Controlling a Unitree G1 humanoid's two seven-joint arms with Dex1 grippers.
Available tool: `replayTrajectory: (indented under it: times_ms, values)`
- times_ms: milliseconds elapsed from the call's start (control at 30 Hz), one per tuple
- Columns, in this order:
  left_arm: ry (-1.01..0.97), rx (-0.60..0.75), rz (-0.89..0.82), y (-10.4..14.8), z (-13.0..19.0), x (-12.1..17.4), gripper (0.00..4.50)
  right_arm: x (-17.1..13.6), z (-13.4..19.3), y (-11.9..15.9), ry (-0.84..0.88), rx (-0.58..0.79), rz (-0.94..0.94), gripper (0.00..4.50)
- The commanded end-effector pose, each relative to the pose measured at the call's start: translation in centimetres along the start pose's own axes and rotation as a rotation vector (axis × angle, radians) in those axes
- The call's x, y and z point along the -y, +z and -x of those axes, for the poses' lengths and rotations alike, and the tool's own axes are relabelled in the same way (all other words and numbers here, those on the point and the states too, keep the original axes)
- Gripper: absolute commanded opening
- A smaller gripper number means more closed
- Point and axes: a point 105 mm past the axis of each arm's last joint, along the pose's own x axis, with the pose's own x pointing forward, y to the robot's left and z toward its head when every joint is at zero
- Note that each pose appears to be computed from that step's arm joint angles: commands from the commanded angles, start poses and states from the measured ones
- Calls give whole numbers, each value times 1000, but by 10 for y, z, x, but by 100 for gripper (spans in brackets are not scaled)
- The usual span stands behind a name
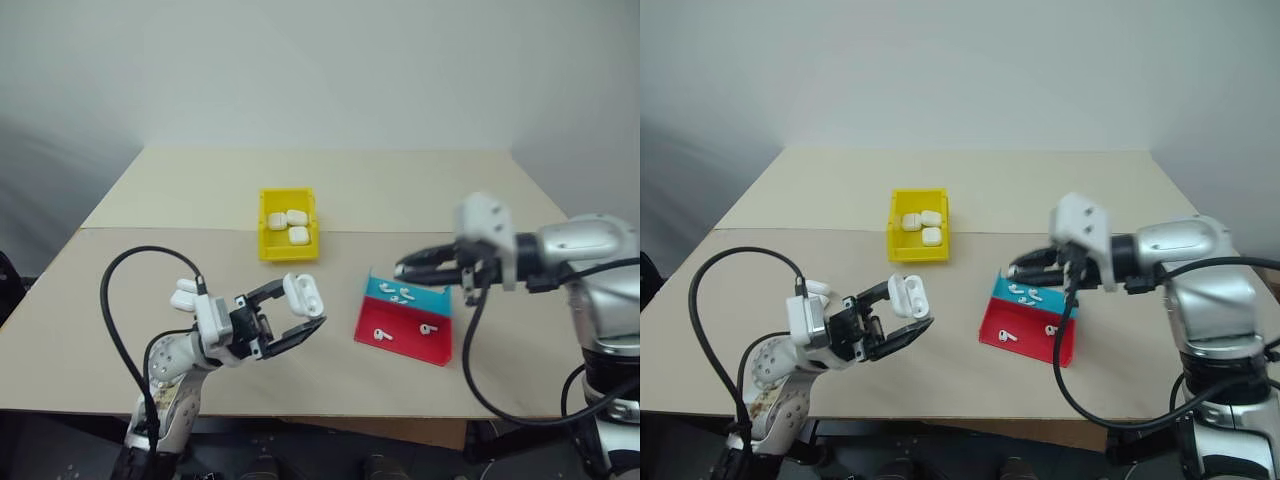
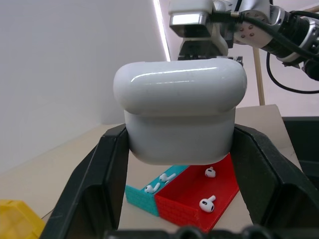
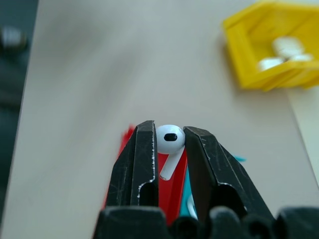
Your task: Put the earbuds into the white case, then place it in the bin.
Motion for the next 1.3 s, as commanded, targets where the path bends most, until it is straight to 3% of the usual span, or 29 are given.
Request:
replayTrajectory:
  times_ms: [33, 167, 400, 767, 1300]
  values:
    - [-39, 96, 18, 16, -20, -1, 277, 6, 24, 47, -189, 360, -71, 63]
    - [-85, 158, 55, 22, -39, 1, 277, -10, 32, 75, -240, 713, -90, 63]
    - [-178, 242, 111, 39, -59, 7, 277, -48, 19, 86, -91, 940, -119, 63]
    - [-243, 261, 155, 51, -60, 16, 277, -62, -1, 77, -4, 868, 8, 63]
    - [-310, 172, 155, 46, -52, 23, 277, -64, -18, 68, 33, 794, 92, 63]
